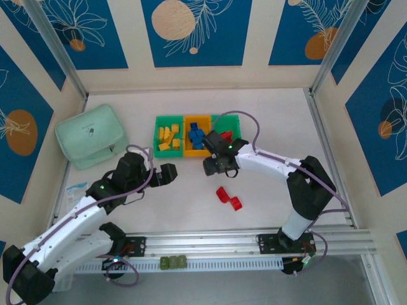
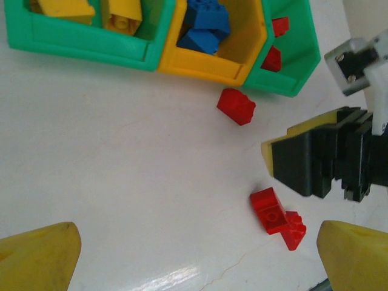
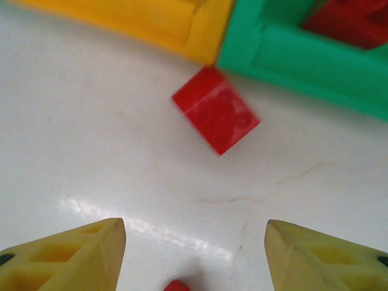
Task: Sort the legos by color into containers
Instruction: Pick up the lego from the center of the table.
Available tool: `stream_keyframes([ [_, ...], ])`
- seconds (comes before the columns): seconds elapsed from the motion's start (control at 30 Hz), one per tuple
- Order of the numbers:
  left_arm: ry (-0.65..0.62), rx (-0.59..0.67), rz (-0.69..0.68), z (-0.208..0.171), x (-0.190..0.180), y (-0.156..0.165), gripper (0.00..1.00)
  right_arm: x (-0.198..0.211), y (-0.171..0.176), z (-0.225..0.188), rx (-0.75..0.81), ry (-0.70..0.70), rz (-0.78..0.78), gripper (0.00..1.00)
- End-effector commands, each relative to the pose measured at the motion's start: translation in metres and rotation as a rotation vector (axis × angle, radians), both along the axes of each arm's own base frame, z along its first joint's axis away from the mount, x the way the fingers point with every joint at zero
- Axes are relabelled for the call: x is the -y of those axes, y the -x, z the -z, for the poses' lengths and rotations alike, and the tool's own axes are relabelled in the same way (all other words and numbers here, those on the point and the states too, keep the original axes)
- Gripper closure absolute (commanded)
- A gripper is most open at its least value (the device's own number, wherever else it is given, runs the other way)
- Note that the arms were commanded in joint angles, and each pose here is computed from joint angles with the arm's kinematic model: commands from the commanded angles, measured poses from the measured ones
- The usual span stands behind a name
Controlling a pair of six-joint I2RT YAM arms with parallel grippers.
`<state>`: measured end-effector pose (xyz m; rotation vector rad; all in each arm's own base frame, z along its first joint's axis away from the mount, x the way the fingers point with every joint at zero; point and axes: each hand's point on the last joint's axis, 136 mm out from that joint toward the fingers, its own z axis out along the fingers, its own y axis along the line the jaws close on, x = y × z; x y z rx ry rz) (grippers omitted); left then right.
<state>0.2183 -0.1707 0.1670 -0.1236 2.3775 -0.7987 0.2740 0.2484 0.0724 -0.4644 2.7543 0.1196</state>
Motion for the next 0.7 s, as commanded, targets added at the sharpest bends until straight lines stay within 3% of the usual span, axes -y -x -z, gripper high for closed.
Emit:
stream_keyframes([
  [0.0,-0.028,-0.017,-0.055,0.007,-0.014,0.002,0.01,-0.001,-0.005,0.019,0.001,0.030,0.012,0.34],
  [0.67,-0.047,-0.029,-0.093,0.020,-0.019,-0.002,0.01,0.007,-0.065,0.044,0.057,0.098,0.044,0.32],
])
